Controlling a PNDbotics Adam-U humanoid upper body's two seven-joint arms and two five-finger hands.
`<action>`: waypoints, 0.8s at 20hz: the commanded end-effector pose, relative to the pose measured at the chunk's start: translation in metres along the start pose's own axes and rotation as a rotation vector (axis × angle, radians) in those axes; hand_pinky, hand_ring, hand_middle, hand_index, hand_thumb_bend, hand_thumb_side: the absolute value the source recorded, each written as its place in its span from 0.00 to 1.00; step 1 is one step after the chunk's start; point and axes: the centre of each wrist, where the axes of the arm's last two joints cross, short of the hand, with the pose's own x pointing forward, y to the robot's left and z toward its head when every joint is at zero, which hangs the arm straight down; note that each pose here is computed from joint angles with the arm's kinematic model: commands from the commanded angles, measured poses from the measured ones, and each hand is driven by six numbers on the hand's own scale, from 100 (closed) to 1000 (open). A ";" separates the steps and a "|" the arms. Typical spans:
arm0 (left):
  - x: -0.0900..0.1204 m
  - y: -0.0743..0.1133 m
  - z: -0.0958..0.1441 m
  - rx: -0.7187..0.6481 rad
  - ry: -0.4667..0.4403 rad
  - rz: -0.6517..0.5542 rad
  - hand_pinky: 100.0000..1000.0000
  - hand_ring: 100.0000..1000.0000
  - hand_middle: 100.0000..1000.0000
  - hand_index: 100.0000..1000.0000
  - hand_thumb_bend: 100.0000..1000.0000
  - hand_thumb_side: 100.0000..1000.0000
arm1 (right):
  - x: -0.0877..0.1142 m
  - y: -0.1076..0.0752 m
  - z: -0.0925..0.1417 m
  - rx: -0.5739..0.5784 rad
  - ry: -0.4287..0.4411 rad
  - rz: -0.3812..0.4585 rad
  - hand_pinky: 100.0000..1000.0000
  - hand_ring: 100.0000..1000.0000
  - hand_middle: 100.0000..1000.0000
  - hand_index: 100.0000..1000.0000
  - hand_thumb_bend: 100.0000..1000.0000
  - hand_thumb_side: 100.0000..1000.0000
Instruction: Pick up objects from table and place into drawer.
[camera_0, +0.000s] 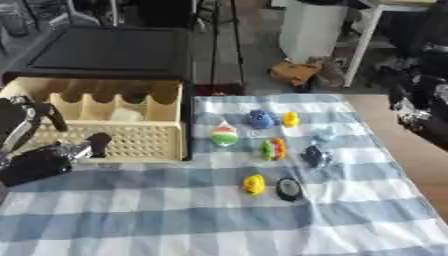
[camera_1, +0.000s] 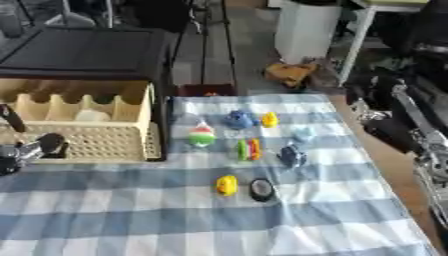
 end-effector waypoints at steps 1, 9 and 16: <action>0.000 0.017 0.001 0.084 -0.014 0.017 0.00 0.00 0.00 0.64 0.64 1.00 | 0.005 -0.015 -0.006 -0.006 -0.020 0.045 0.12 0.21 0.33 0.69 0.07 0.62; 0.000 0.022 -0.001 0.193 -0.053 0.126 0.00 0.00 0.00 0.63 0.68 1.00 | 0.001 -0.014 -0.012 0.105 0.000 0.108 0.12 0.21 0.35 0.71 0.22 0.57; 0.003 0.022 -0.002 0.228 -0.097 0.218 0.00 0.00 0.00 0.63 0.68 1.00 | -0.004 -0.011 -0.021 0.316 -0.006 0.217 0.14 0.24 0.40 0.73 0.44 0.45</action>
